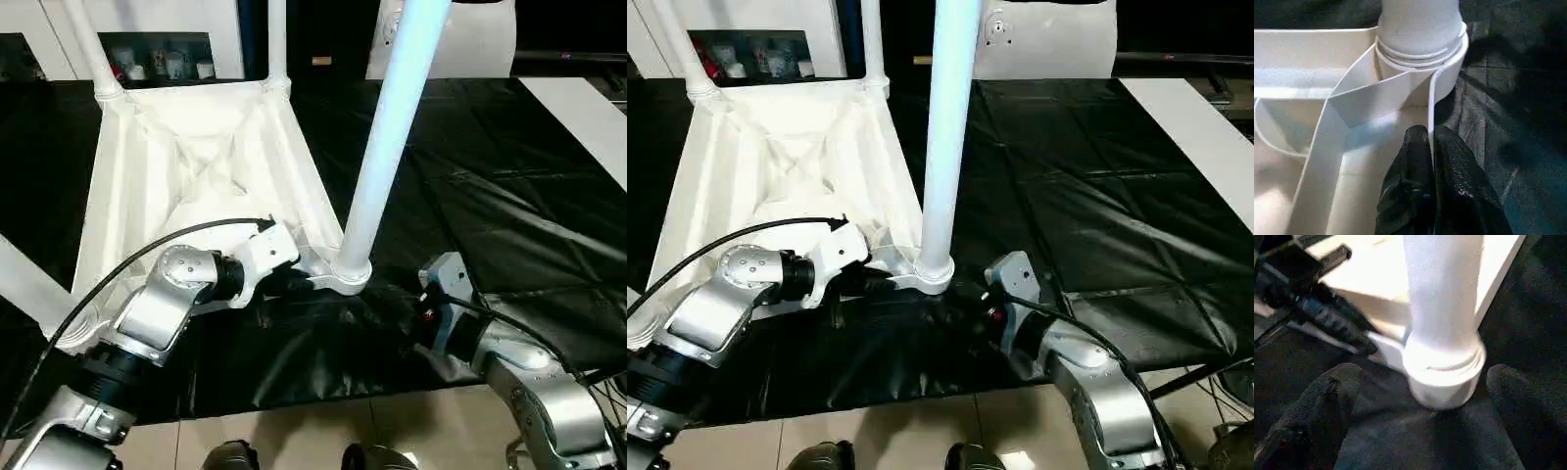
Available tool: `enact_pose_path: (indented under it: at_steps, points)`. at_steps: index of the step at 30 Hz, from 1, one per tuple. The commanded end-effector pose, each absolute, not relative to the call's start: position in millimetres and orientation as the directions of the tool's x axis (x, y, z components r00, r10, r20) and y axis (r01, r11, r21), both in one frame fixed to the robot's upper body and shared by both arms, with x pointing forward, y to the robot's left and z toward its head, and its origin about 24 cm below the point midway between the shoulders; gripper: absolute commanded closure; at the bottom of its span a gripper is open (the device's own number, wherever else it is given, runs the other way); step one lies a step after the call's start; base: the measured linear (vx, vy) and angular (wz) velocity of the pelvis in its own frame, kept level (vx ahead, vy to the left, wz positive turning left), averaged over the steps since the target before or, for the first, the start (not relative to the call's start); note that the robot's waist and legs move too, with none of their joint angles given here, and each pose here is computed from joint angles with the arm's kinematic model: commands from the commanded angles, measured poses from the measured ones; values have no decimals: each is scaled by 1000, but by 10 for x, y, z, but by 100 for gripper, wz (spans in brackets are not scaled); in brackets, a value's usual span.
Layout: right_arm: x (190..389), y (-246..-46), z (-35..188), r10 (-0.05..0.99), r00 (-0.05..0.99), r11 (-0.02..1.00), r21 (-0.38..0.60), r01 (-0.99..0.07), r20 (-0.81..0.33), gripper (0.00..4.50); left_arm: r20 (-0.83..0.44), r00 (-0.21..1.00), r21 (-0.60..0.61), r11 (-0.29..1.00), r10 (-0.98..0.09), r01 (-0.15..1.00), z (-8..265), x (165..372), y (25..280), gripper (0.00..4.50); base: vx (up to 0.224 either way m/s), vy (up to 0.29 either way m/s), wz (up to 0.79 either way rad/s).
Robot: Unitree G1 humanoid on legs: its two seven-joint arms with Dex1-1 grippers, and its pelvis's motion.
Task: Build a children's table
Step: Rotate leg to tighten
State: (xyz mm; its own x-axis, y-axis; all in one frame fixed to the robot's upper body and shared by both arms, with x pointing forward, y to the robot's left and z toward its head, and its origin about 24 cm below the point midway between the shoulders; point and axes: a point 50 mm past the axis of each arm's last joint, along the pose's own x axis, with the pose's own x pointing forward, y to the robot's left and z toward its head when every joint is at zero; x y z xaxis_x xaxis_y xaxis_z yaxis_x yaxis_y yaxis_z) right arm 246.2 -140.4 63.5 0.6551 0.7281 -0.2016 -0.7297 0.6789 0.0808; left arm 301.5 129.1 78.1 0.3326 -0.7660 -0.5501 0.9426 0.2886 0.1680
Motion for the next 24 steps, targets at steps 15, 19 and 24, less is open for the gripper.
enact_pose_path:
  at_steps: [15,19,24]
  points:
    - [2612,-1476,846,951,271,279,35,-960,-148,50,-662,-138,90,-260,-737,961,638,2838,1210,450,0,0,0]
    - [2618,-1464,823,968,169,177,27,-984,-184,86,-673,-183,77,-314,-716,946,640,2853,1214,450,0,0,0]
    - [2649,-1485,811,972,78,85,23,-996,-224,122,-688,-212,72,-356,-694,932,651,2881,1231,450,0,0,0]
